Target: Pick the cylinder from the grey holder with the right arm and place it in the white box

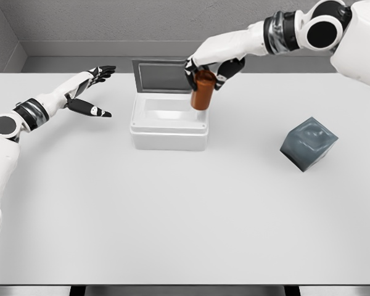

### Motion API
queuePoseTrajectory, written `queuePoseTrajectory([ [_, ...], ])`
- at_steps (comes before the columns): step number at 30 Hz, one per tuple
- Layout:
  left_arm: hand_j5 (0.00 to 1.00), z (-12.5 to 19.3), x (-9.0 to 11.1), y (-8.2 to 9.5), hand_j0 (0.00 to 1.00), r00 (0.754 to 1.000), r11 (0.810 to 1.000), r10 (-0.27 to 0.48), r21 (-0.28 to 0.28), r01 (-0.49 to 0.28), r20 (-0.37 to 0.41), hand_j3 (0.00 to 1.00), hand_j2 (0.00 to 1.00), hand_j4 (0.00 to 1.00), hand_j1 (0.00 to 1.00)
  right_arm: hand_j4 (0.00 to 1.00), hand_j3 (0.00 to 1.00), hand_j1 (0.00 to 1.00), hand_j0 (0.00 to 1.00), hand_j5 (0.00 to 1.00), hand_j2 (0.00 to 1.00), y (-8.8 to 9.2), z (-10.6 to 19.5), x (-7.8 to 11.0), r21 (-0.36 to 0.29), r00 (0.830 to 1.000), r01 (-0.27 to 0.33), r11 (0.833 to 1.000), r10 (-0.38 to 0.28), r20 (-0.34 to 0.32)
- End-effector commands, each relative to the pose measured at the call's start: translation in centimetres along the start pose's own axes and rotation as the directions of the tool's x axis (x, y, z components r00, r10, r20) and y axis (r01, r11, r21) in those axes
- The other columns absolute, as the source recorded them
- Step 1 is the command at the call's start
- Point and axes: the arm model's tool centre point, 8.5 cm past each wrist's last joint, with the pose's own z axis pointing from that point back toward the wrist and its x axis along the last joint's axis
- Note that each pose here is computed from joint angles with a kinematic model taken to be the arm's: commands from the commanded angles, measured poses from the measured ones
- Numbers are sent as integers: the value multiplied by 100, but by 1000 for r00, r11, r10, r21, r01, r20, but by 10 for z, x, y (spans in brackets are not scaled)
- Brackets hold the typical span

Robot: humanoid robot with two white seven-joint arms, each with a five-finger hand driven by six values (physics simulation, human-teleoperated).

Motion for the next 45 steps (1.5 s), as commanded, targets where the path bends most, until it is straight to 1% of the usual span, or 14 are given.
queuePoseTrajectory([
  [1, 100, 0, 1, 1, 100, 1000, 1000, 9, 9, -9, 5, 100, 100, 100, 100, 40, 40, 40, 40, 40, 40, -1, 0, -8, -10, 999, 24, 1000, -24, -24],
  [10, 100, -1, 1, 0, 100, 1000, 1000, 10, 8, -10, 7, 100, 100, 100, 100, 40, 40, 40, 40, 40, 40, -2, -13, 1, 0, 1000, 12, 1000, -12, 3],
  [12, 100, -1, 1, 0, 100, 1000, 1000, 10, 8, -10, 7, 100, 100, 100, 100, 40, 40, 40, 40, 40, 40, 2, -14, 1, 7, 1000, 14, 1000, -14, 4],
  [16, 100, -1, 2, 0, 100, 1000, 1000, 9, 8, -9, 8, 100, 100, 100, 100, 40, 40, 40, 40, 40, 40, 1, -18, 5, 9, 1000, 8, 1000, -8, 16],
  [20, 100, -1, 2, 0, 100, 1000, 1000, 9, 8, -9, 8, 100, 100, 100, 100, 40, 40, 40, 40, 40, 40, 6, -19, 3, 14, 1000, 15, 1000, -16, 14],
  [28, 100, -1, 2, 0, 100, 1000, 1000, 9, 8, -9, 8, 100, 100, 100, 100, 41, 41, 41, 41, 41, 41, 5, -17, -1, 10, 1000, 22, 1000, -22, 1],
  [29, 100, -1, 2, 0, 100, 1000, 1000, 9, 8, -9, 8, 100, 100, 100, 100, 43, 43, 43, 43, 43, 43, 5, -16, -1, 10, 1000, 21, 1000, -21, 2],
  [33, 100, -1, 2, 0, 100, 1000, 1000, 9, 8, -9, 8, 100, 100, 100, 100, 56, 56, 56, 56, 56, 56, 6, -16, -1, 13, 1000, 18, 1000, -18, -2],
  [34, 100, -1, 2, 0, 100, 1000, 1000, 9, 8, -9, 8, 100, 100, 100, 100, 59, 59, 59, 59, 59, 59, 5, -16, -2, 16, 1000, 6, 1000, -5, -10],
  [35, 100, -1, 2, 0, 100, 1000, 1000, 9, 8, -9, 8, 100, 100, 100, 100, 66, 66, 66, 66, 66, 66, 5, -16, -2, 17, 1000, 4, 1000, -4, -11],
  [39, 100, -1, 2, 0, 100, 1000, 1000, 9, 8, -9, 8, 100, 100, 100, 100, 80, 80, 80, 80, 80, 80, 5, -22, 2, 29, 1000, -9, 1000, 10, -2],
  [42, 100, -1, 2, 0, 100, 1000, 1000, 9, 8, -9, 8, 100, 100, 100, 100, 85, 85, 85, 85, 85, 85, 5, -22, 2, 33, 1000, -20, 999, 21, -7],
  [43, 100, -1, 2, 0, 100, 1000, 1000, 9, 8, -9, 8, 100, 100, 100, 100, 89, 89, 89, 89, 89, 89, 5, -22, 2, 31, 1000, -20, 999, 21, -7],
  [45, 100, -1, 2, 0, 100, 1000, 1000, 9, 8, -9, 8, 100, 100, 100, 100, 94, 94, 94, 94, 94, 94, 5, -23, 3, 33, 1000, -25, 999, 25, -4],
])
